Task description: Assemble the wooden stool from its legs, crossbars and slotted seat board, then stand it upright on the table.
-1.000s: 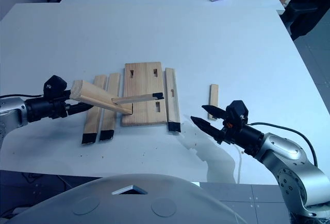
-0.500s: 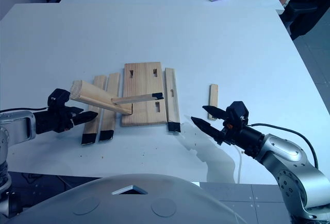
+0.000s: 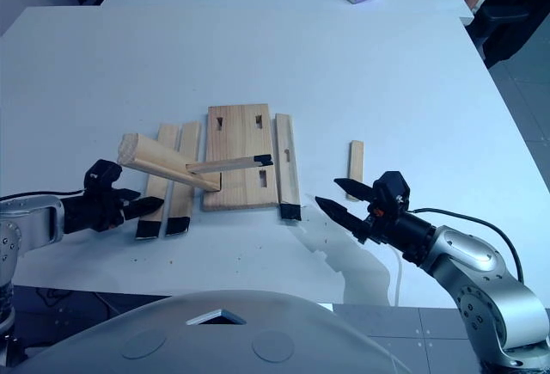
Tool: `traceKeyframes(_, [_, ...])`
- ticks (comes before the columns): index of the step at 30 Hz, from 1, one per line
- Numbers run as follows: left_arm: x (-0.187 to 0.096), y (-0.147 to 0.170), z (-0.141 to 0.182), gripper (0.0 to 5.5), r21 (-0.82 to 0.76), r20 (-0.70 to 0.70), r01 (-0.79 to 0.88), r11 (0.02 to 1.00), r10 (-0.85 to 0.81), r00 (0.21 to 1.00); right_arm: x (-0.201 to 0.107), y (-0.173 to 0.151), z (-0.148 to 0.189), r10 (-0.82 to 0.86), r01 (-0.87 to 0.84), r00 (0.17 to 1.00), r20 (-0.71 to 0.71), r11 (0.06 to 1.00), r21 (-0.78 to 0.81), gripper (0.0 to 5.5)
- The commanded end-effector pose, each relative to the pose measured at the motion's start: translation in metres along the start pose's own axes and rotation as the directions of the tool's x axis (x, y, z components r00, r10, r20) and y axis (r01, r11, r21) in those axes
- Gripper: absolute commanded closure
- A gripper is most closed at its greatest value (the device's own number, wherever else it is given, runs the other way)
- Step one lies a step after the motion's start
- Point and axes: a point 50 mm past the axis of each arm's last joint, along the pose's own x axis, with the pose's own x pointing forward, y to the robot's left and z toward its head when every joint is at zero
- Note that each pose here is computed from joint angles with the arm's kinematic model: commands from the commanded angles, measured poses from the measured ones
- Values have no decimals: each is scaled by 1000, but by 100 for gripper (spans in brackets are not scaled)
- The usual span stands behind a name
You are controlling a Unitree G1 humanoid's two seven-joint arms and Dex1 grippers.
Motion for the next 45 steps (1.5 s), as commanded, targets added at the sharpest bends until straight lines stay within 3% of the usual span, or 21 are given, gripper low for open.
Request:
traceKeyframes(1, [-2,22,9,193,40,-20,-79,996,80,997,0,1,0,-16,16,1000,3,1000,-15,241])
traceKeyframes(8, [-1,39,34,193,80,13,-82,993,81,997,1,3,-2,-17,17,1000,2,1000,-15,241])
traceKeyframes(14, [1,35,56,193,2,77,-11,1000,11,997,1,1,-2,-14,13,1000,-7,1000,-22,241])
traceKeyframes(28, [-14,27,48,193,213,2,46,976,-48,999,0,5,-6,-38,38,999,1,999,-10,241])
traceKeyframes(38, [-14,33,39,193,196,-27,31,980,-26,999,1,9,-10,-50,50,999,7,999,-2,241])
traceKeyframes(45, [-16,43,54,193,212,2,-3,977,3,1000,1,12,-12,-59,59,998,9,998,3,241])
